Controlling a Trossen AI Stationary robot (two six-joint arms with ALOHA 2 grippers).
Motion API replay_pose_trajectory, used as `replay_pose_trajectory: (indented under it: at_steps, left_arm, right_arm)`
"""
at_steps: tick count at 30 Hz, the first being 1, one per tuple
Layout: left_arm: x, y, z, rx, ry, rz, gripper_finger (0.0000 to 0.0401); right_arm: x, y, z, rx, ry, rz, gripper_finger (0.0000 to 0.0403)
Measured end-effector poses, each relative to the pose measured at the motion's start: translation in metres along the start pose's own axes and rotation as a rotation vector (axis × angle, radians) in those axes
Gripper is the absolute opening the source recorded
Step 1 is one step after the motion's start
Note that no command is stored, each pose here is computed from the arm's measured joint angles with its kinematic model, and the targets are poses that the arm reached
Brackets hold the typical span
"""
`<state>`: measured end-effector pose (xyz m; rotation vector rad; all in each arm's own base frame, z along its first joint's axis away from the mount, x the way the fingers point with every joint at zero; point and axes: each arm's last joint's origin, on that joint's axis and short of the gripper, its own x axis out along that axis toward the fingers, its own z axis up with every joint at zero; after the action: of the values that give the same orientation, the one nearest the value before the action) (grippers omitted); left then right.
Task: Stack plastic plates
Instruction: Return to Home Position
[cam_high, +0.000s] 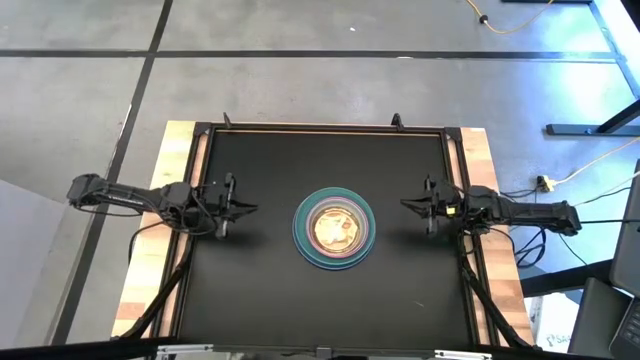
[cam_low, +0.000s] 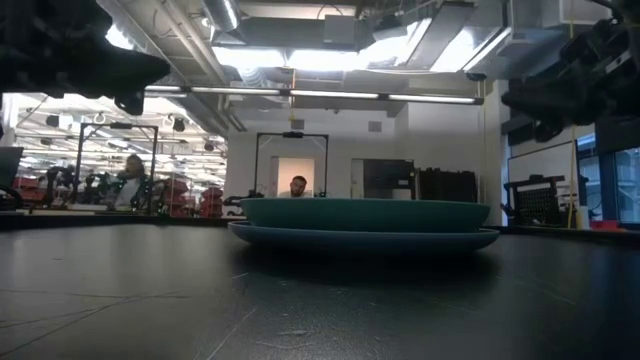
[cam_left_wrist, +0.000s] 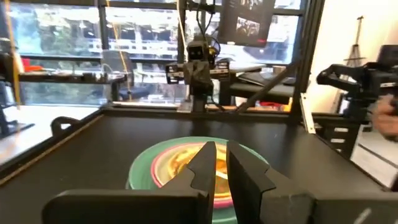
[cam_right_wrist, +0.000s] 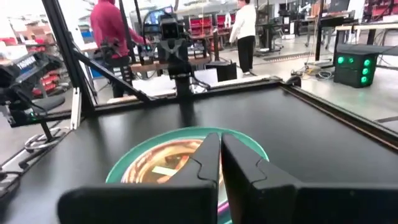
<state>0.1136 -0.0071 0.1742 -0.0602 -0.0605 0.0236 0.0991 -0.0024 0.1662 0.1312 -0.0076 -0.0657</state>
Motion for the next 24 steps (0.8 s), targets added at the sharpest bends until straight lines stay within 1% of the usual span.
replay_pose_trajectory:
  at_steps: [4, 10, 11, 15, 17, 21, 24]
  left_arm:
    - [0.000, 0.000, 0.000, 0.035, 0.002, 0.043, 0.0031]
    - [0.000, 0.001, -0.001, 0.028, 0.006, 0.079, 0.0031]
    - [0.000, 0.002, -0.001, 0.021, 0.007, 0.106, 0.0031]
    - [-0.002, 0.007, -0.007, 0.031, 0.062, 0.286, 0.0031]
    - [-0.004, 0.009, -0.007, 0.034, 0.061, 0.333, 0.0031]
    - [-0.009, 0.009, -0.007, 0.019, 0.059, 0.324, 0.0031]
    - [-0.013, 0.008, -0.007, -0.031, 0.048, 0.236, 0.0031]
  right_arm:
    - [0.000, 0.000, 0.000, -0.004, 0.000, -0.001, 0.0012]
    - [0.000, 0.000, 0.000, -0.004, 0.000, 0.000, 0.0012]
    - [0.000, 0.000, 0.000, -0.005, 0.000, -0.001, 0.0012]
    - [0.000, 0.000, 0.000, -0.005, 0.000, -0.001, 0.0012]
    - [0.000, 0.000, 0.000, -0.006, 0.001, -0.001, 0.0012]
    - [0.000, 0.000, 0.000, -0.006, 0.001, -0.001, 0.0012]
    - [0.000, 0.000, 0.000, -0.006, 0.001, -0.001, 0.0012]
